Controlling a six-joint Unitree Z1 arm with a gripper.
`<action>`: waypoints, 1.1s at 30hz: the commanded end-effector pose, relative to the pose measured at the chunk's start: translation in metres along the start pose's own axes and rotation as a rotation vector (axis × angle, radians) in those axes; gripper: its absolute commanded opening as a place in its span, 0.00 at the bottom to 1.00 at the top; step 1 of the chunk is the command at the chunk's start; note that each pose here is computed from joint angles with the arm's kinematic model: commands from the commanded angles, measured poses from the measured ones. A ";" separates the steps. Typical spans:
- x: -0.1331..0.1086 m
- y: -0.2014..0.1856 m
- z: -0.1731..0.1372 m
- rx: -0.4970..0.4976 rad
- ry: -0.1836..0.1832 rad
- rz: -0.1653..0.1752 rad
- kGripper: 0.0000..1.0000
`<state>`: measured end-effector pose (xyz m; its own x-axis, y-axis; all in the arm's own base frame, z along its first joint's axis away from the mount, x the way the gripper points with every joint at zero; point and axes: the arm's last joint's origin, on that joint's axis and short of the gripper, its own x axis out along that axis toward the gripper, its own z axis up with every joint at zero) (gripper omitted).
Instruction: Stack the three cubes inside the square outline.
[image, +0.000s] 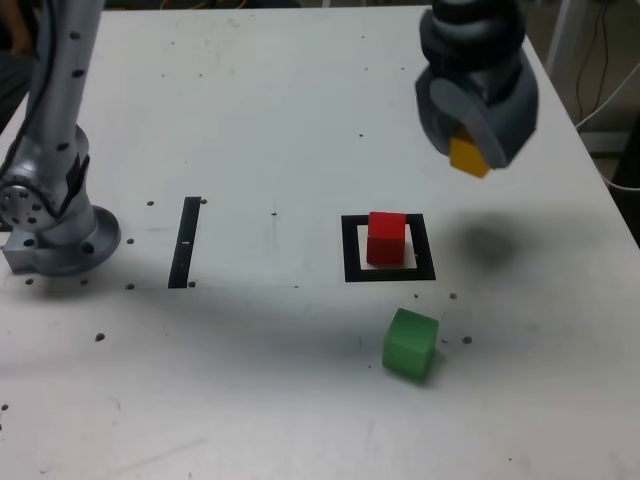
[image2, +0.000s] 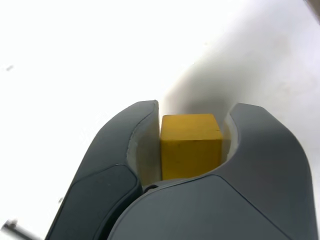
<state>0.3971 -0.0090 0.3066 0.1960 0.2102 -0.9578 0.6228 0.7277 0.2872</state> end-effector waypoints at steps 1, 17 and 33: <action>-0.015 -0.003 -0.006 -0.004 0.037 -0.022 0.04; -0.013 -0.035 -0.021 -0.392 0.244 -0.215 0.00; 0.010 -0.043 -0.020 -0.500 0.255 -0.238 0.02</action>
<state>0.3566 -0.0246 0.2860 -0.1295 0.1114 -0.9853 0.1855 0.9788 0.0863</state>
